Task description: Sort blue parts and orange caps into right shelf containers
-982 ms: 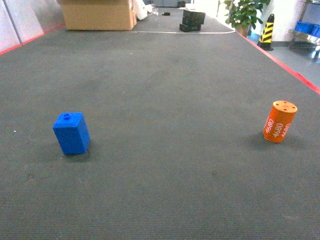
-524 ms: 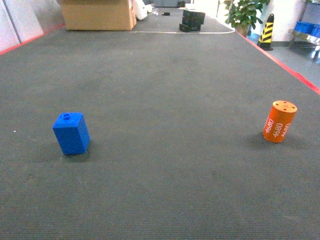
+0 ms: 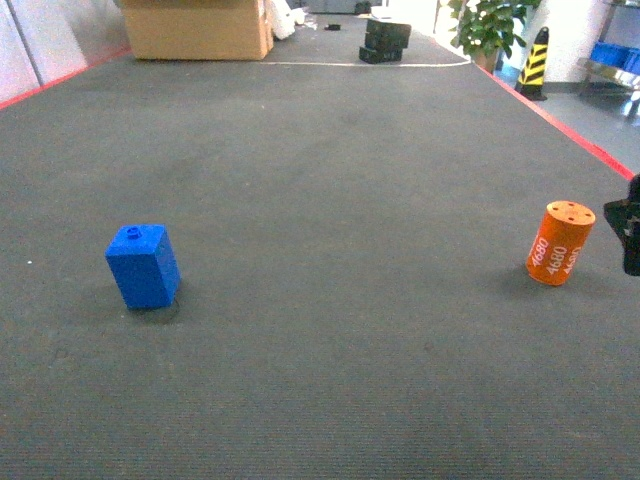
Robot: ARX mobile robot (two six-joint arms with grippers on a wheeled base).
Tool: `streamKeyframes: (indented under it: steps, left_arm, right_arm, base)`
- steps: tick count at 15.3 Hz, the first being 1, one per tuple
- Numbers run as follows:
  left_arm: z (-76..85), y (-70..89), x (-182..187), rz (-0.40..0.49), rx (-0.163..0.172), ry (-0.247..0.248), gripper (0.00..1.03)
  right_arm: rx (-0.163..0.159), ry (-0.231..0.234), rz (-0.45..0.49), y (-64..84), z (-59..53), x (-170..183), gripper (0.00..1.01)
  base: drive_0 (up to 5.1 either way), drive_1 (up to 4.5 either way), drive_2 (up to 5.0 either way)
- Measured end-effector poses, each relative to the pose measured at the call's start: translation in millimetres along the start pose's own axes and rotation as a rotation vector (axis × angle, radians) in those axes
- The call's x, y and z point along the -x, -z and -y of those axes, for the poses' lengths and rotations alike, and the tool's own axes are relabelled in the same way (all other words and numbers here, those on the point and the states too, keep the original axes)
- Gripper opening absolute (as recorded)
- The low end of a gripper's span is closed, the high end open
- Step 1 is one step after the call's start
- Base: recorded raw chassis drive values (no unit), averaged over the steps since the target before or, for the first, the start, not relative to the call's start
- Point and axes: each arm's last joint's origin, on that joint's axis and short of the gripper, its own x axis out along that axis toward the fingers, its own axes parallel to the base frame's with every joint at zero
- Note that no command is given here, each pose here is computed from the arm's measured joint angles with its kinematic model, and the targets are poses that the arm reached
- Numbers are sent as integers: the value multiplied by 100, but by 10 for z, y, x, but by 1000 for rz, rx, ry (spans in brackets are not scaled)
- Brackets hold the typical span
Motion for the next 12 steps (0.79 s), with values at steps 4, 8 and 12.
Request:
streamKeyframes:
  steps: [4,8,12]
  left_arm:
    - [0,2,0,-1,0,0,98]
    - [0,2,0,-1,0,0,98]
    - [0,0,0,0,0,0,98]
  right_arm:
    - [-13,72,-82,-195,-52,-643,98]
    - [-22,92,-142,-223,-162,-980,98]
    - [-41,89,-220,-11,-233,-1287,85]
  base:
    - [0,0,0]
    - [0,0,0]
    - [0,0,0]
